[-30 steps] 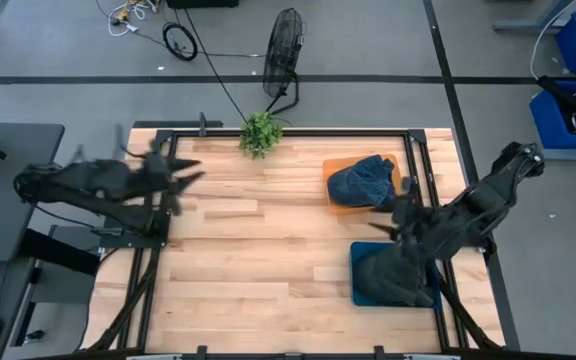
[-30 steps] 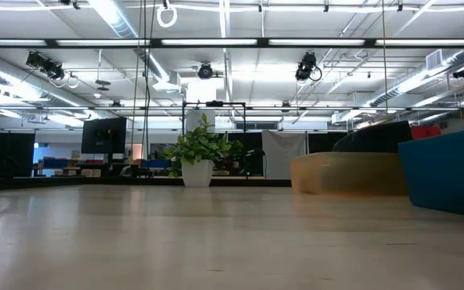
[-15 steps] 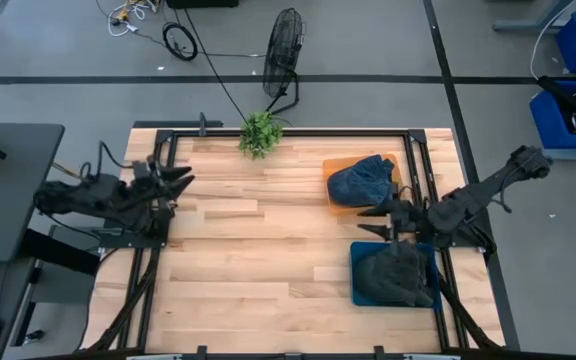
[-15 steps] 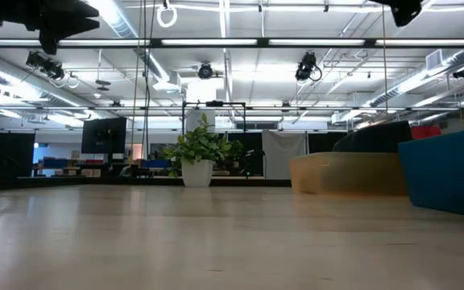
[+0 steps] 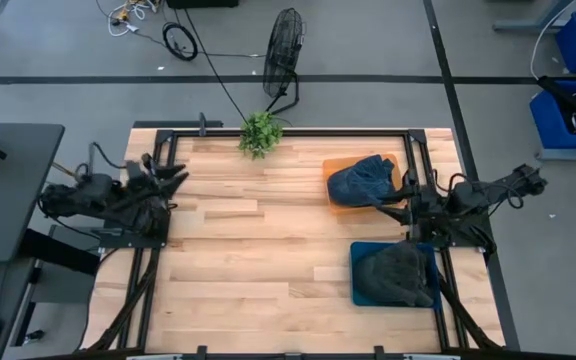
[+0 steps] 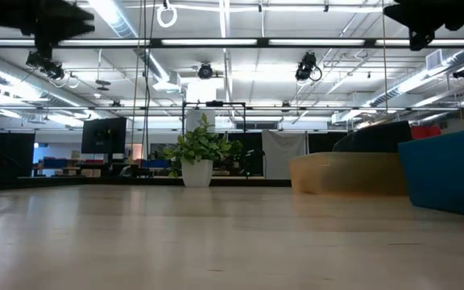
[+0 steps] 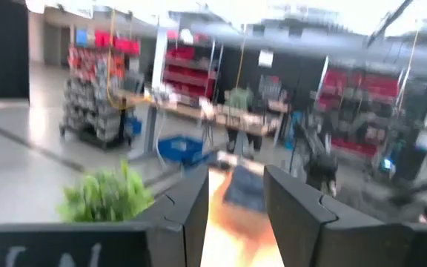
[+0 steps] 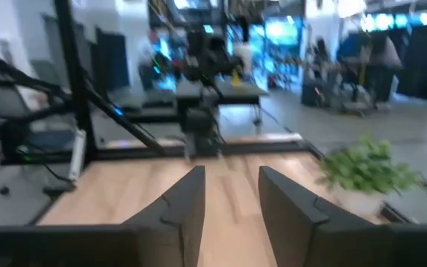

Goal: Pick & Place hat
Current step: Return to Home Position

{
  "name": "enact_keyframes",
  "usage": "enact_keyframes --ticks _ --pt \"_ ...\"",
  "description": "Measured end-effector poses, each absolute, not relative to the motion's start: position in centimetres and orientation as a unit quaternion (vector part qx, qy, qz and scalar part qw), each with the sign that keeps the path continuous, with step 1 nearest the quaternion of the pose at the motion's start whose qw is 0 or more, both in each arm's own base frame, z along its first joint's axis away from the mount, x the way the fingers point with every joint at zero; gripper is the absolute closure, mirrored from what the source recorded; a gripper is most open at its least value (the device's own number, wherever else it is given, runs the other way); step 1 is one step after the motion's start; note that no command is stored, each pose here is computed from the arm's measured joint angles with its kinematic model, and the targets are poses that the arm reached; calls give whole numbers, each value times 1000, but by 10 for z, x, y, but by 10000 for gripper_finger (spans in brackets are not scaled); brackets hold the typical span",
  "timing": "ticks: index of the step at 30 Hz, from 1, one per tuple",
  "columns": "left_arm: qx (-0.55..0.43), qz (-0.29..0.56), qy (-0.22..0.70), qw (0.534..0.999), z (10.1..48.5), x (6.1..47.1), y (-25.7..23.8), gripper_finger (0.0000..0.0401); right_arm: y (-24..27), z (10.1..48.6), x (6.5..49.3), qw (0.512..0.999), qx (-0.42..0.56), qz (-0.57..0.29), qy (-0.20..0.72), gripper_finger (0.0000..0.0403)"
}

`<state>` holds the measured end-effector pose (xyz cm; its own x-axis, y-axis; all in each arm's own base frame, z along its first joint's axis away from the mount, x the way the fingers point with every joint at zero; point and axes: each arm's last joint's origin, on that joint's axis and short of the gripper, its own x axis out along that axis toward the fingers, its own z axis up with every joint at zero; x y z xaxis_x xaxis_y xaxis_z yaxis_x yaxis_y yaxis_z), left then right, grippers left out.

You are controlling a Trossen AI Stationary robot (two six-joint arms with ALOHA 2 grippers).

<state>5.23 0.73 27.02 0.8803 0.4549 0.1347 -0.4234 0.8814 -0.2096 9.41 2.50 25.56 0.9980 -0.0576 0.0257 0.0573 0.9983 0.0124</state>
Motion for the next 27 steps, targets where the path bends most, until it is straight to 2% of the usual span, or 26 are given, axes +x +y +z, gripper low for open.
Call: enact_keyframes --ticks 4,11,21,27 --pt "-113 228 -62 965 244 65 4 268 24 241 88 998 -8 -12 -57 273" --pt "-136 238 -53 960 205 83 2 269 20 226 79 998 -30 -9 -55 273" --pt "-119 277 -94 949 218 80 10 269 22 215 81 995 -61 16 -78 273" --pt "-143 234 -83 958 205 85 12 269 22 191 90 991 -81 10 -102 273"
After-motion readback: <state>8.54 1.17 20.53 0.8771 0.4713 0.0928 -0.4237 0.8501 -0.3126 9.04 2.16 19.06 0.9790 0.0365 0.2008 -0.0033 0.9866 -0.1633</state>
